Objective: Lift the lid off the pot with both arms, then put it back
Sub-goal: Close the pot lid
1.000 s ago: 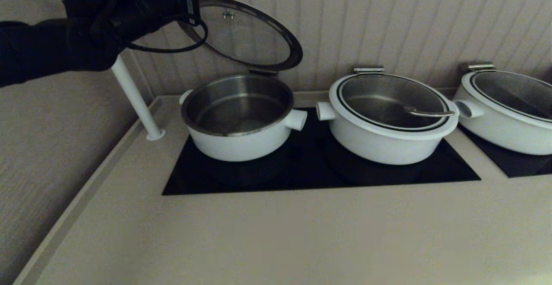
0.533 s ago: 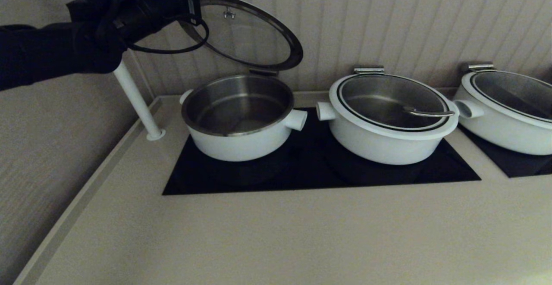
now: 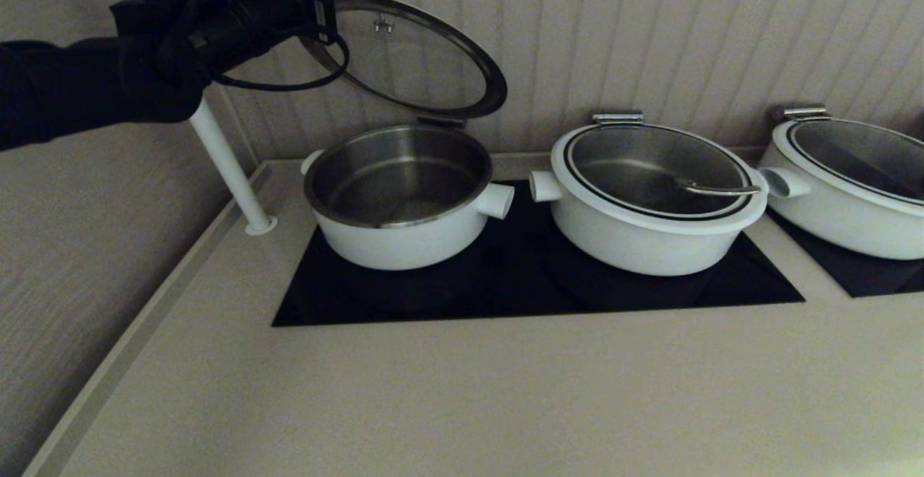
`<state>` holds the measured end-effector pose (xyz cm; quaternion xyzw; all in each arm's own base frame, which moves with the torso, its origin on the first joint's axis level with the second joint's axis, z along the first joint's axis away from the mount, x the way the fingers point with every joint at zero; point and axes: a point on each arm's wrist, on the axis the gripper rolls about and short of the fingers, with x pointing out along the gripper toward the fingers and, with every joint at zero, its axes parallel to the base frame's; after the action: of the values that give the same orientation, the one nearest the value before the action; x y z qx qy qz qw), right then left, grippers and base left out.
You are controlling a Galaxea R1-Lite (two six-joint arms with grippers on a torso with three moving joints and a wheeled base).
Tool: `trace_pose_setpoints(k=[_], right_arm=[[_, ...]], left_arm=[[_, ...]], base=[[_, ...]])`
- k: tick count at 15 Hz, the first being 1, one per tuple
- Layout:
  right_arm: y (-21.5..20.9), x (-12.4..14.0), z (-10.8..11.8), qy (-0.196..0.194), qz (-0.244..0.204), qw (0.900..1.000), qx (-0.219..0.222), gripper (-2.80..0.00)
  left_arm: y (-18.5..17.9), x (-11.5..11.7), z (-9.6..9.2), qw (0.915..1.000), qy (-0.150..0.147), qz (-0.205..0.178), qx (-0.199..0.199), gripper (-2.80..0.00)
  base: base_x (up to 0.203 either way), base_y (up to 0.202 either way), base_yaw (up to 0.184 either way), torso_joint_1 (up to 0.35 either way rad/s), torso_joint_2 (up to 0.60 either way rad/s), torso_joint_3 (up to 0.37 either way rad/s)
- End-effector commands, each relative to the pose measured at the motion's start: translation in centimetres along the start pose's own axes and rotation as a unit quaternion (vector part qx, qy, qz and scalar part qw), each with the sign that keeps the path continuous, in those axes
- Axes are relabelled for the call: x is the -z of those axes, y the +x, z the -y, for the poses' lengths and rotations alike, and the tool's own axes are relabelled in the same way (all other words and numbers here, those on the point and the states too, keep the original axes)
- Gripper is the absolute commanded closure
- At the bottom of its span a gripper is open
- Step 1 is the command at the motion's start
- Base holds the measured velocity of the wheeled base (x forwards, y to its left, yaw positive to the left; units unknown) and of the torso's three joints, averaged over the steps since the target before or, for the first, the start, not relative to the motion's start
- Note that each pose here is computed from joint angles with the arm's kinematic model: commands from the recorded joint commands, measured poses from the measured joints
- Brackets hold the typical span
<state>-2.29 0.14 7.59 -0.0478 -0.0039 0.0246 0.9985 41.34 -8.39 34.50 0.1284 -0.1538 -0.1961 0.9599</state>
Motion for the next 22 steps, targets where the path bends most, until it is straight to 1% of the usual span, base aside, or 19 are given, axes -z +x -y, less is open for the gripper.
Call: trace_pose_setpoints(k=[1, 3, 8, 14, 17, 22], right_arm=[[0.0, 0.0, 0.0, -0.001, 0.0, 1.0, -0.001, 0.0], [0.0, 0.0, 0.0, -0.001, 0.0, 1.0, -0.001, 0.0], [0.0, 0.0, 0.0, -0.001, 0.0, 1.0, -0.001, 0.0], [0.0, 0.0, 0.0, -0.001, 0.0, 1.0, -0.001, 0.0], [0.0, 0.0, 0.0, -0.001, 0.0, 1.0, -0.001, 0.0], [0.0, 0.0, 0.0, -0.001, 0.0, 1.0, -0.001, 0.0]], left_arm=[[-0.1, 0.0, 0.0, 1.0, 0.003, -0.001, 0.0, 0.0], [-0.1, 0.0, 0.0, 1.0, 0.003, -0.002, 0.001, 0.0], [-0.7, 0.7, 0.4, 0.9997, 0.0, -0.022, 0.006, 0.0], [-0.8, 1.0, 0.5, 0.9995, 0.0, -0.029, 0.008, 0.0], [-1.6, 1.2, 0.7, 0.999, -0.002, -0.042, 0.011, 0.0], [-2.7, 0.9, 1.0, 0.9985, -0.005, -0.053, 0.014, 0.0]], base=[[0.0, 0.0, 0.0, 0.0, 0.0, 0.0], [0.0, 0.0, 0.0, 0.0, 0.0, 0.0], [0.0, 0.0, 0.0, 0.0, 0.0, 0.0], [0.0, 0.0, 0.0, 0.0, 0.0, 0.0], [0.0, 0.0, 0.0, 0.0, 0.0, 0.0], [0.0, 0.0, 0.0, 0.0, 0.0, 0.0]])
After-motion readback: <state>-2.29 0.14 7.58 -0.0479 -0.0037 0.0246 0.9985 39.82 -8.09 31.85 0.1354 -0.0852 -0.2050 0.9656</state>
